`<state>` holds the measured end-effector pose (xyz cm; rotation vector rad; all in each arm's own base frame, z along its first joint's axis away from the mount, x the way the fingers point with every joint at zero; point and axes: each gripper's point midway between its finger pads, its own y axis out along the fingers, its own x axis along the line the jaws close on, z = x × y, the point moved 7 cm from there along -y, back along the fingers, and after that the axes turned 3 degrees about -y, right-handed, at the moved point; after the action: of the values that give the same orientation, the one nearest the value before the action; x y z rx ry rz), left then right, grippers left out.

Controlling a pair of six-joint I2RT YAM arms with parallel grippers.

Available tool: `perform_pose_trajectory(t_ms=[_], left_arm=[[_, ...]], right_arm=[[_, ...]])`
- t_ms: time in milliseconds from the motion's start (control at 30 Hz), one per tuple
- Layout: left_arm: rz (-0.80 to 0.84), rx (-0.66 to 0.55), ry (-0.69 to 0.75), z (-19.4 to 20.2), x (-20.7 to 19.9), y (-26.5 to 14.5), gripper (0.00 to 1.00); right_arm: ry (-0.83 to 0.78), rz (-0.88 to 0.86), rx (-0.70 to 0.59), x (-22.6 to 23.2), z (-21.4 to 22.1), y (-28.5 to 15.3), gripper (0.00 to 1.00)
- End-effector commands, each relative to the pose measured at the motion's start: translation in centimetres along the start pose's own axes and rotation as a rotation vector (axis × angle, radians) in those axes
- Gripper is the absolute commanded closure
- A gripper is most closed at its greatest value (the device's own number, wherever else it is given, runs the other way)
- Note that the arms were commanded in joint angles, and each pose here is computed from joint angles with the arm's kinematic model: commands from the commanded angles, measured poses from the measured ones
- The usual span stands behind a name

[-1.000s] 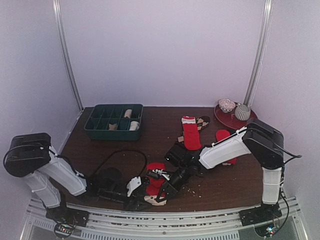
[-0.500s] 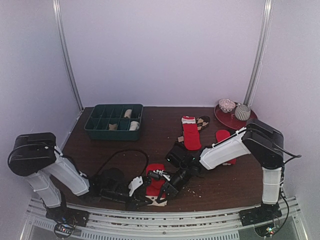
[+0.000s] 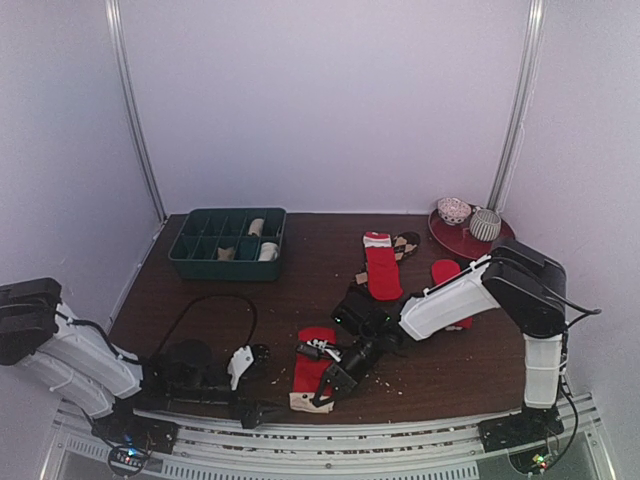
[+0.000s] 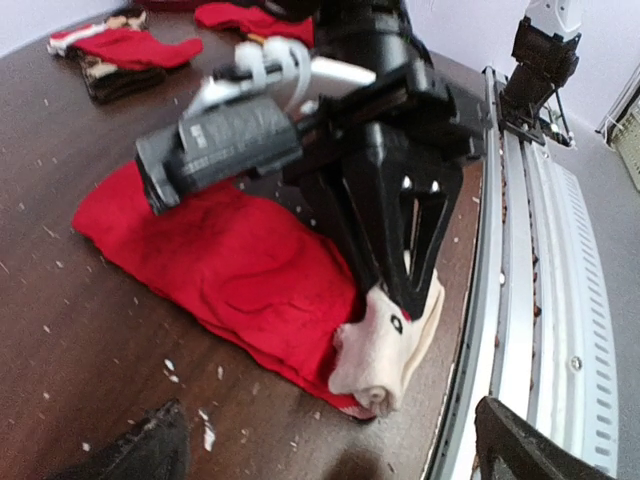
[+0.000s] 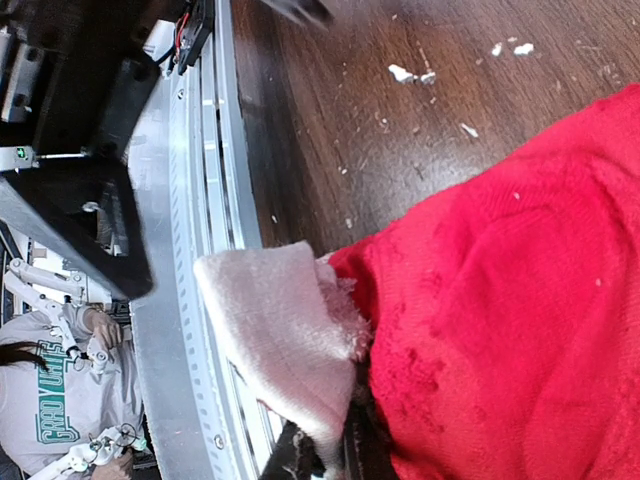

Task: Roll the socks
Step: Roll a pair of socks at the center of the board.

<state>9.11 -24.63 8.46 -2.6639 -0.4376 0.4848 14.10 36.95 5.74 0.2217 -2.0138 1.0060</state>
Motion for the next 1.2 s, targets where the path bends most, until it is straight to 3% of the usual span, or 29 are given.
perform_pose_trajectory(t_ms=[0, 167, 400, 500, 667, 867, 1167], left_arm=[[-0.038, -0.15, 0.15, -3.1, -0.1, -0.6, 0.03], [0.091, -0.142, 0.239, -4.0, -1.4, 1.5, 0.12], [0.251, -0.068, 0.212, -2.8, -2.5, 3.7, 0.36], [0.268, -0.028, 0.192, -2.2, -2.6, 4.0, 0.49], [0.279, 0.012, 0.151, -1.1, -2.5, 3.9, 0.56], [0.227, 0.028, 0.112, -0.6, -1.8, 4.6, 0.53], [0.201, 0.09, 0.05, 0.8, -1.2, 5.6, 0.87]], right_arm=[[0.227, 0.261, 0.219, -5.7, 7.2, 1.8, 0.92], [0.223, 0.269, 0.224, -5.8, 7.2, 1.9, 0.92], [0.224, 0.273, 0.223, -5.8, 7.2, 1.8, 0.92], [0.226, 0.275, 0.225, -5.9, 7.3, 1.8, 0.92], [0.228, 0.276, 0.225, -6.0, 7.3, 1.8, 0.92], [0.234, 0.277, 0.221, -5.9, 7.3, 1.7, 0.92], [0.237, 0.28, 0.211, -5.7, 7.4, 1.5, 0.92]])
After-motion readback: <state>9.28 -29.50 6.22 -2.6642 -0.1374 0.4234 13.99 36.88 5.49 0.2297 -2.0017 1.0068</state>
